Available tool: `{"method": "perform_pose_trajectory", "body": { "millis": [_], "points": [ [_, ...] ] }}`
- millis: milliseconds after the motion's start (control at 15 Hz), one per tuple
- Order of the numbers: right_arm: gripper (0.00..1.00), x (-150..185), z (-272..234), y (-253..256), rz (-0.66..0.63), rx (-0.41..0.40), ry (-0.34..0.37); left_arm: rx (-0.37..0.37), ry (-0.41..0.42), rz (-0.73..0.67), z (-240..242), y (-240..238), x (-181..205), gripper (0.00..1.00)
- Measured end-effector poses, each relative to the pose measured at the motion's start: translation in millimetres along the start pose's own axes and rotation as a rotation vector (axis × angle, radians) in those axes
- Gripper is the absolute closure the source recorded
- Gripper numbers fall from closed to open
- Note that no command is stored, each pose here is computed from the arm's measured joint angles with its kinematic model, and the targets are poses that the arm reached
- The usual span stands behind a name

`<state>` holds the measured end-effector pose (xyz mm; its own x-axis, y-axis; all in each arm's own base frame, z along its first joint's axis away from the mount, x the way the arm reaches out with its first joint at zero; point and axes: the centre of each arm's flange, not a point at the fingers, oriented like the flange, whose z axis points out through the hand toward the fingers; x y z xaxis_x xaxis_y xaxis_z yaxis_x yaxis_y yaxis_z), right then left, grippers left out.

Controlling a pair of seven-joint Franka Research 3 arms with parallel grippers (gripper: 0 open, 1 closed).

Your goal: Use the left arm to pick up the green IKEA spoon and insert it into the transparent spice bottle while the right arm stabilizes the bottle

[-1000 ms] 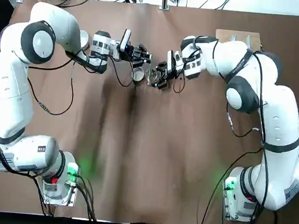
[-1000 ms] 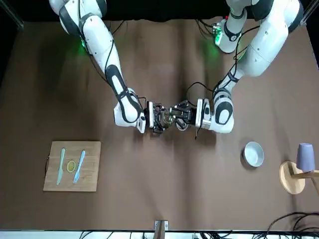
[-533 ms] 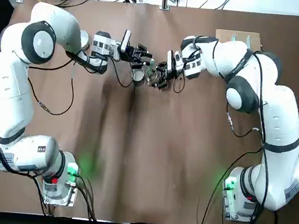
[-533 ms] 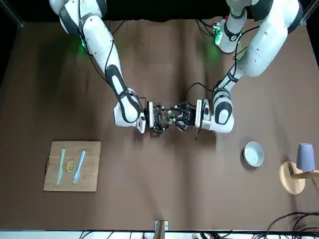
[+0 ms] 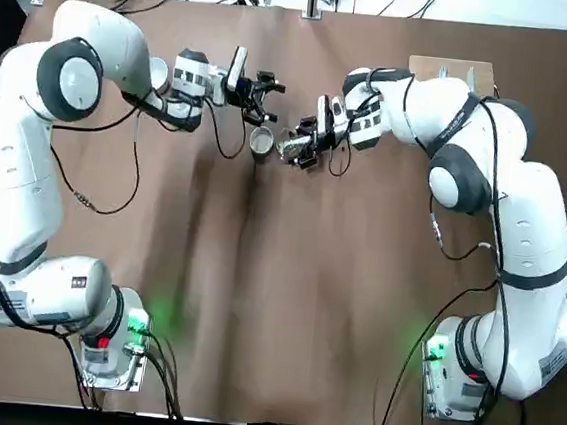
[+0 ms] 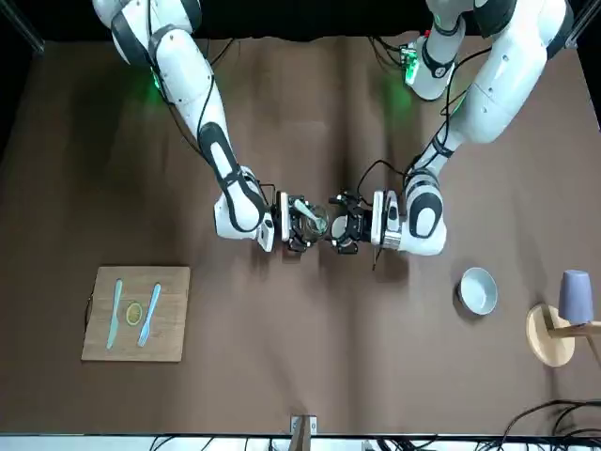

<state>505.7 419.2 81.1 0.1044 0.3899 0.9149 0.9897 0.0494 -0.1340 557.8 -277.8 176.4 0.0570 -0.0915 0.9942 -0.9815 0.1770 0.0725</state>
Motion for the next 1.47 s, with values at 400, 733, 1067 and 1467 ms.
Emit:
{"method": "perform_pose_trajectory", "body": {
  "millis": [400,733,1067,1467],
  "points": [
    [0.0,-6.2,-16.4,11.6,0.011,-0.028,-0.002,-0.069,-0.229,-0.128,-65.0,-43.2,73.6,0.0],
    [0.0,-16.4,-34.1,17.5,0.033,-0.037,0.0,-0.033,-0.439,-0.335,-104.3,-61.0,121.7,0.0],
    [0.0,-21.9,-61.9,21.1,0.141,0.058,-0.013,0.084,-0.681,-0.461,-146.0,-71.5,154.5,0.0],
    [0.0,10.9,-145.5,54.1,0.306,0.119,-0.186,0.306,-0.932,-0.627,-175.5,-68.4,204.4,0.0]
  ]
}}
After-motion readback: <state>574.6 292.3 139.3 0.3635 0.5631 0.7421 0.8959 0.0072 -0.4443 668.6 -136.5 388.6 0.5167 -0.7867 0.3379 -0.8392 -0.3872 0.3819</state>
